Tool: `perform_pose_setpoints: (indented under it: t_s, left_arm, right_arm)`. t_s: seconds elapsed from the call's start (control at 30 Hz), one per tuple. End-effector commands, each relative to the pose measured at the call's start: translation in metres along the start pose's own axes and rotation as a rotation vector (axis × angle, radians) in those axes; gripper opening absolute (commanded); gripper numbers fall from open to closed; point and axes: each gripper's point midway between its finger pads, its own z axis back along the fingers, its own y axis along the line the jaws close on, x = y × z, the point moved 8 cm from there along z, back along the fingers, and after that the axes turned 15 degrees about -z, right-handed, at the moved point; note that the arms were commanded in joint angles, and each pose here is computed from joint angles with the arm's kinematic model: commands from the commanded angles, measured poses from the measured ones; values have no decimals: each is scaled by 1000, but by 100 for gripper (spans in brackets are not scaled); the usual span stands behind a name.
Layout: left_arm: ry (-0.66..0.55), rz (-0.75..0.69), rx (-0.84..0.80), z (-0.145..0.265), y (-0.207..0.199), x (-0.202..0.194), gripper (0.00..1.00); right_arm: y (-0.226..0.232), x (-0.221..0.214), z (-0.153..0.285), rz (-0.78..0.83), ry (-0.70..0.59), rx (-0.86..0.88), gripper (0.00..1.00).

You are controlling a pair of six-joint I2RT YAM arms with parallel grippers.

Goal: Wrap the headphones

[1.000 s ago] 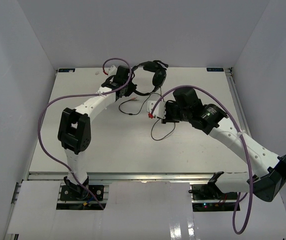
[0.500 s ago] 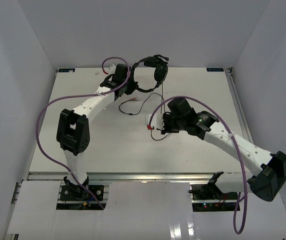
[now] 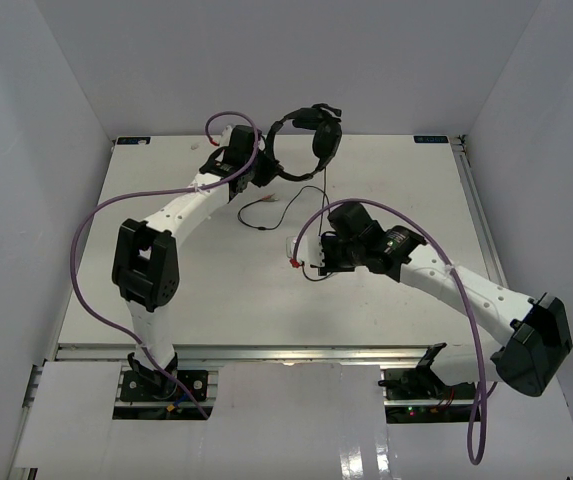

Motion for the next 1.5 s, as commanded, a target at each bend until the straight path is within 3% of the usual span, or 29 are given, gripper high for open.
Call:
perform_pose_setpoints:
  t_s: [0.0,0.23,0.67,0.83,1.1,1.47]
  left_arm:
    - [-111,23,-186,49,-41,33,0]
    - [-87,-17,-180,37,-33,23,0]
    - [-10,-171,-366,54,-42,5,0]
    - [-37,-215,-293,48,-29,3,0]
    - [-1,-289,-209,4,-24,-12,0]
    - [46,-475,-96,-8,7,-48,0]
  right_arm:
    - [1,8,-5,30,-13,10,8]
    - [-3,23,-5,37,-16,24,8]
    - [-16,13,-12,28,42,-43,8]
    - [-23,20,3,12,16,-75,8]
    - [-37,45,17,22,-40,-79,8]
    - [-97,47,68,-84,-72,-422,8]
